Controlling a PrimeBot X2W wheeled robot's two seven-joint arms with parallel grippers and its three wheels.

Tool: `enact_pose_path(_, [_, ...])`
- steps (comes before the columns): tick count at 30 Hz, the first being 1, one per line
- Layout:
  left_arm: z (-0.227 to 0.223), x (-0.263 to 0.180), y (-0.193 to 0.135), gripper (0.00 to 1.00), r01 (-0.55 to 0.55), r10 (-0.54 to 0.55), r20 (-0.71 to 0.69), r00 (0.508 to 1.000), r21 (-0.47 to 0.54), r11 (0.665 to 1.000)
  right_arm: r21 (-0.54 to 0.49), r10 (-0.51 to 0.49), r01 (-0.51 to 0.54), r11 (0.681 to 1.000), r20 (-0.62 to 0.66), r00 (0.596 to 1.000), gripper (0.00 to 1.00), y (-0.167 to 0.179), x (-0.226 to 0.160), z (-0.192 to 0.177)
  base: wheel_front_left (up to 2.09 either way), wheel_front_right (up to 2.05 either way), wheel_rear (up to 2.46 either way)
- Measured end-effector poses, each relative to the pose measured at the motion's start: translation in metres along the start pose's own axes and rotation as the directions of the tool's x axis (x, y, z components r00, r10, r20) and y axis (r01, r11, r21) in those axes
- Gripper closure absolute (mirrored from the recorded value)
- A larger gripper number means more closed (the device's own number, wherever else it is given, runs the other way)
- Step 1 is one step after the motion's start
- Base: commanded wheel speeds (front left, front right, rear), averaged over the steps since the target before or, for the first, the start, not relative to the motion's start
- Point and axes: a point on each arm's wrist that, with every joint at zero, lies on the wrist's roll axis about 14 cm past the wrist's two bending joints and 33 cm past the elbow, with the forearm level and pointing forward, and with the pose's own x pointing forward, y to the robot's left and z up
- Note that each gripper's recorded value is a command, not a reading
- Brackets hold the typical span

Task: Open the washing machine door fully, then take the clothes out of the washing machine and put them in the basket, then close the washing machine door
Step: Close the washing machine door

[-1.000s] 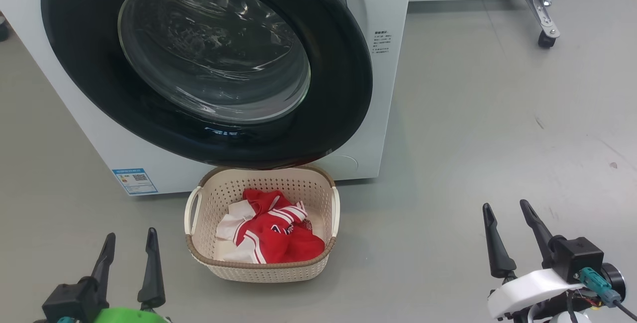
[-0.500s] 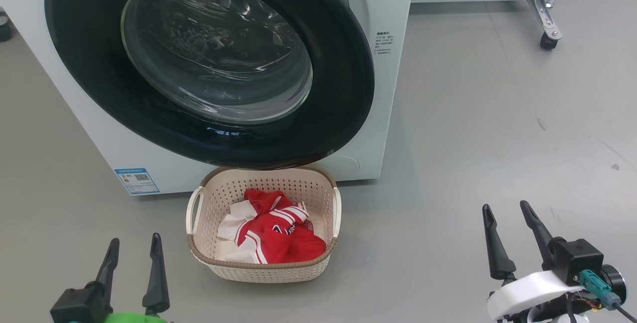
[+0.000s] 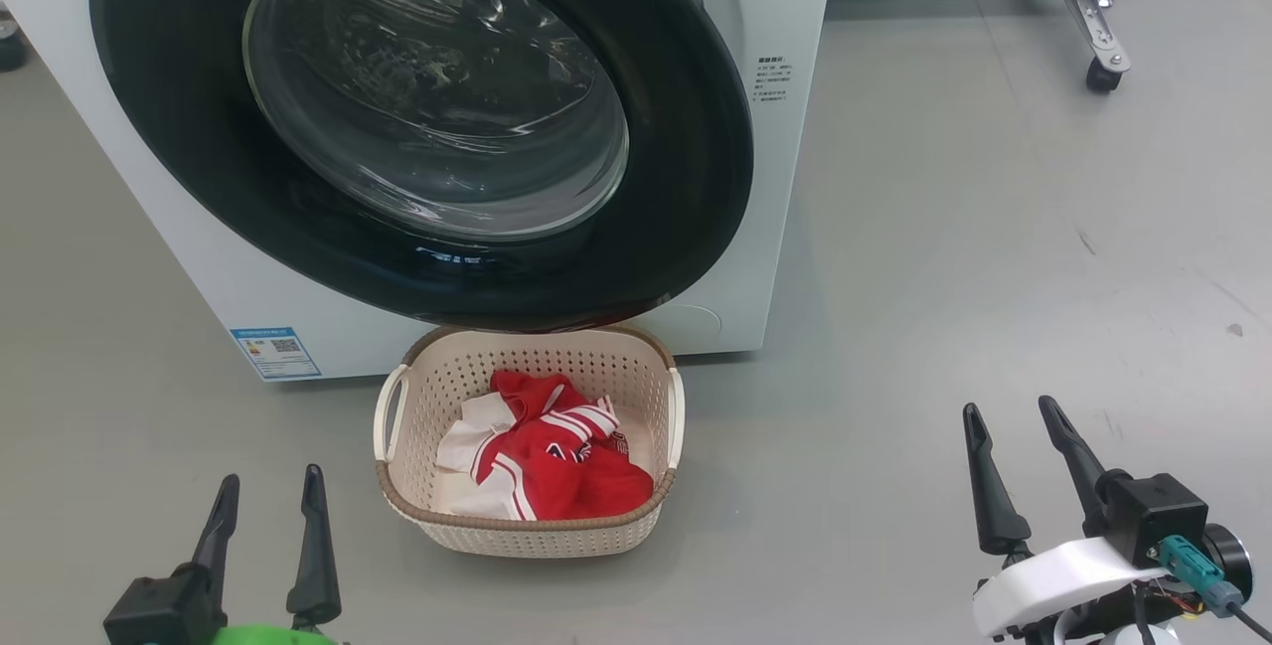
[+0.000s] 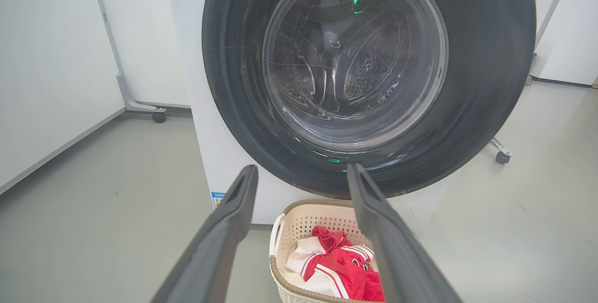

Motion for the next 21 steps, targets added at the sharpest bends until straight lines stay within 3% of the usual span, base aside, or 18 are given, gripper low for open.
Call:
enact_pose_path(1, [-0.0001, 0.0000, 0.0001, 0.00, -0.001, 0.001, 0.000, 1.000, 0.000, 1.000, 0.000, 0.001, -0.001, 1.000, 0.001, 1.000, 0.02, 0.0002, 0.0002, 0.0004, 0.00, 0.00, 0.00])
enact_pose_path(2, [-0.0004, 0.0000, 0.0000, 0.00, -0.001, 0.001, -0.001, 1.000, -0.001, 1.000, 0.001, 0.001, -0.001, 1.000, 0.003, 1.000, 0.59, 0.0004, 0.0005, 0.0010, 0.00, 0.00, 0.00])
enact_pose_path(3, [-0.0006, 0.0000, 0.0000, 0.00, -0.001, 0.001, -0.002, 1.000, 0.001, 1.000, 0.002, 0.002, -0.002, 1.000, 0.005, 1.000, 1.00, 0.0006, 0.0007, 0.0017, 0.00, 0.00, 0.00])
enact_pose_path(21, [-0.0060, 0.0012, -0.0013, 0.00, -0.008, 0.008, -0.013, 1.000, -0.007, 1.000, -0.015, 0.027, -0.027, 1.000, -0.029, 0.999, 1.00, 0.0003, 0.0082, -0.0025, 0.00, 0.00, 0.00])
